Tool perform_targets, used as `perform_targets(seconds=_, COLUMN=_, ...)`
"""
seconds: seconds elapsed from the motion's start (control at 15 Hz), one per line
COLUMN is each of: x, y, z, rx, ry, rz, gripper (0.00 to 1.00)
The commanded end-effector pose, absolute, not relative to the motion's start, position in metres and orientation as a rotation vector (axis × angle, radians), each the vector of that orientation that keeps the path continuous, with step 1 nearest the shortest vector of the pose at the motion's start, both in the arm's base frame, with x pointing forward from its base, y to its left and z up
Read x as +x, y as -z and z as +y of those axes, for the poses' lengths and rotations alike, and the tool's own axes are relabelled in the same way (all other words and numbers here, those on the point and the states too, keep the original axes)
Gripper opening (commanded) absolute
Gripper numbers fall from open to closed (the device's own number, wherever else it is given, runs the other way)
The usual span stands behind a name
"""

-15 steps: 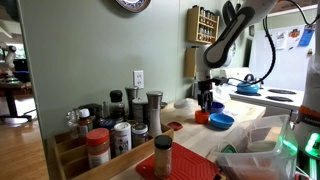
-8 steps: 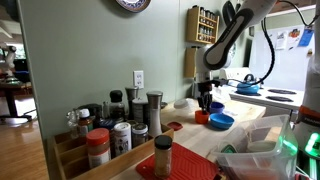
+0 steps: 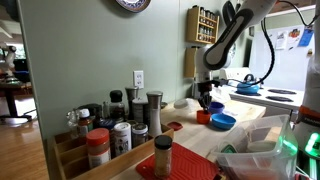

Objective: Pour the content in the orange cup into the two blue bowls start by pouring into the navy blue bowl and then into the neon blue bowl

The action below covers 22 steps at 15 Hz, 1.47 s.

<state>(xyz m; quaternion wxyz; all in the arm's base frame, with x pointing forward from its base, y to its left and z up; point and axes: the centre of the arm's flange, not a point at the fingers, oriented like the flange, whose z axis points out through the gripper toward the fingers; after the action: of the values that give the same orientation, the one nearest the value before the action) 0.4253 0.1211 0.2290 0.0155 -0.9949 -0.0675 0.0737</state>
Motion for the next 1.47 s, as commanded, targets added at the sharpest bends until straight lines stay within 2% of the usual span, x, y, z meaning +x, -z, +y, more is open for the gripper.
perform_targets(seconds=0.0, x=0.425, y=-0.235, z=0.12, rx=-3.111, ry=-0.218, rz=-0.206, gripper=0.01)
perform_targets(seconds=0.33, x=0.43, y=-0.283, z=0.109, rx=-3.132, ry=-0.174, rz=-0.204, gripper=0.01)
perform_targets(seconds=0.8, x=0.431, y=-0.373, z=0.065, rx=-3.325, ry=-0.408, rz=-0.053, gripper=0.01)
perform_targets(seconds=1.4, x=0.452, y=-0.366, z=0.035, rx=-3.517, ry=-0.51, rz=0.329, gripper=0.01)
